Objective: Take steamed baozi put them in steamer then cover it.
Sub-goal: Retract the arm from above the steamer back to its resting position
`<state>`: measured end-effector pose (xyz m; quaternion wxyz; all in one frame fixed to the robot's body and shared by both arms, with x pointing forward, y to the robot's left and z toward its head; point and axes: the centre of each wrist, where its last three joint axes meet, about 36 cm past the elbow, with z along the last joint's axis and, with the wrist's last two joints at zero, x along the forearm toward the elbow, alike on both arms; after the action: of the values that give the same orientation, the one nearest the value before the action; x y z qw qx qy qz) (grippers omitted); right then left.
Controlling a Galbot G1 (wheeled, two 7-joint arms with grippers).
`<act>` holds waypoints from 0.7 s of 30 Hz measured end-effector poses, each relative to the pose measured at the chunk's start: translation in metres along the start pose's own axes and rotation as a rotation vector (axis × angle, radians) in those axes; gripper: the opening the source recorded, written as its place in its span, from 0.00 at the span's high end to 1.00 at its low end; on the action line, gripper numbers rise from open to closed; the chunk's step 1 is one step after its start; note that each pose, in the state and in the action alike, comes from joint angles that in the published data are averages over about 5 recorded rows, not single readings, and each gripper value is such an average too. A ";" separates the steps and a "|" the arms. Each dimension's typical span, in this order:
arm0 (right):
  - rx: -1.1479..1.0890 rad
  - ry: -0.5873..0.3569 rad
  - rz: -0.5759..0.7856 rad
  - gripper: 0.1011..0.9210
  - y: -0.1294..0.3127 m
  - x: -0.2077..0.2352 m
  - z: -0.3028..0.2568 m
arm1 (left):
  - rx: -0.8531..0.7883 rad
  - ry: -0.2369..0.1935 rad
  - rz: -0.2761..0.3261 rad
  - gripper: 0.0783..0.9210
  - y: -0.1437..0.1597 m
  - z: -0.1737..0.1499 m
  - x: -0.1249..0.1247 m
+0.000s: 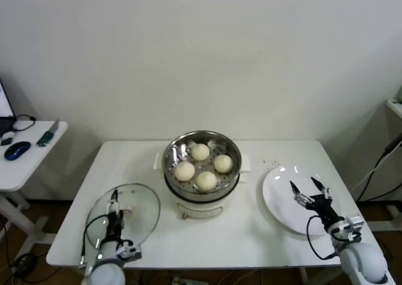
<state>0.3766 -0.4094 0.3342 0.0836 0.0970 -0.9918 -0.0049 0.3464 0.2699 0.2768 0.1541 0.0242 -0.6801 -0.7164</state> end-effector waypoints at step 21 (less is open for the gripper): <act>0.014 0.012 -0.016 0.12 0.010 0.002 0.016 | 0.010 -0.012 -0.005 0.67 -0.004 -0.004 -0.014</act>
<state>0.3696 -0.3999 0.3194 0.0887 0.1056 -0.9904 0.0021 0.3601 0.2694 0.2704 0.1480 0.0221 -0.6844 -0.7136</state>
